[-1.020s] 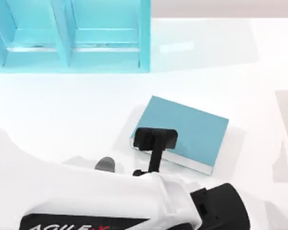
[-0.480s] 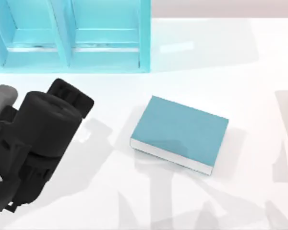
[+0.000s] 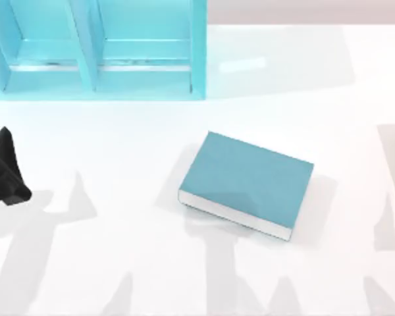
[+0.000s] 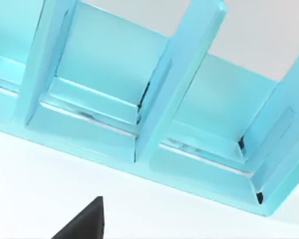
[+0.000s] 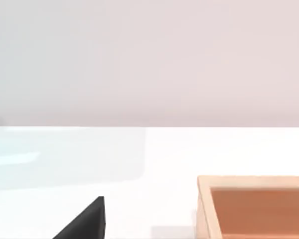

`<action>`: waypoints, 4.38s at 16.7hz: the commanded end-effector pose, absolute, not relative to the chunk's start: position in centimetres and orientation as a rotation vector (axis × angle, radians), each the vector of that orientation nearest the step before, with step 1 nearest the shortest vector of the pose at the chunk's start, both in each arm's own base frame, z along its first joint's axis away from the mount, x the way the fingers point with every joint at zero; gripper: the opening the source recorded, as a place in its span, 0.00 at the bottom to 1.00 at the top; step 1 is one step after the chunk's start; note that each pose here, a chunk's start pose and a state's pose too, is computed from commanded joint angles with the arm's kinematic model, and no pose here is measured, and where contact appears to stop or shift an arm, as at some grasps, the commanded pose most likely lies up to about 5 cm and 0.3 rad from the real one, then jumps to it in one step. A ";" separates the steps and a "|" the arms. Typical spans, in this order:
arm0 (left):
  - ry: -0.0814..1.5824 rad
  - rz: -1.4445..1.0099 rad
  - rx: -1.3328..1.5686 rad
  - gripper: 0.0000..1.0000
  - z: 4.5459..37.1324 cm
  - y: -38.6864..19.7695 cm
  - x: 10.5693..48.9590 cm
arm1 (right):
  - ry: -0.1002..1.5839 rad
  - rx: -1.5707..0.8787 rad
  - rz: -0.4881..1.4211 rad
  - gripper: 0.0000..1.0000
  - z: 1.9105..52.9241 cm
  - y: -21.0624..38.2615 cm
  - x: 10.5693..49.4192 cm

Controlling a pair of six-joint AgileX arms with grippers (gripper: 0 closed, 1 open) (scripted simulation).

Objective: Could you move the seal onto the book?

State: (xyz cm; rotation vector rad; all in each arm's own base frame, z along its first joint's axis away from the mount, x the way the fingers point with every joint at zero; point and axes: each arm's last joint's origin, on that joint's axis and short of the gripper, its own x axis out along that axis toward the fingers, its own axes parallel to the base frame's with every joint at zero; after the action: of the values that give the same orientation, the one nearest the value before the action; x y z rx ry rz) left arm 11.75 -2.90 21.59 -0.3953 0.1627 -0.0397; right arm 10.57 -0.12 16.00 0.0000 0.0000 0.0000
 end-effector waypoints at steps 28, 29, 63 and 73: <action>0.000 0.000 0.000 1.00 16.0 -0.1 10.6 | 0.850 -0.151 -0.156 1.00 26.8 -4.6 19.4; 0.000 0.000 0.000 1.00 16.0 -0.1 10.6 | 0.926 -0.150 -0.156 1.00 27.3 -5.3 20.9; 0.000 0.000 0.000 1.00 16.0 -0.1 10.6 | 1.563 0.004 -0.009 1.00 14.2 -14.6 33.6; 0.000 0.000 0.000 1.00 16.0 -0.1 10.6 | 1.563 0.004 -0.009 0.25 14.2 -14.6 33.6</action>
State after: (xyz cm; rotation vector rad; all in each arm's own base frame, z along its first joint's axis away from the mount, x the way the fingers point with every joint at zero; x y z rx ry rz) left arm 10.57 -0.12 16.00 0.0000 0.0000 0.0000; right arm 33.58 -14.65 14.22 0.0045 1.5635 -0.0092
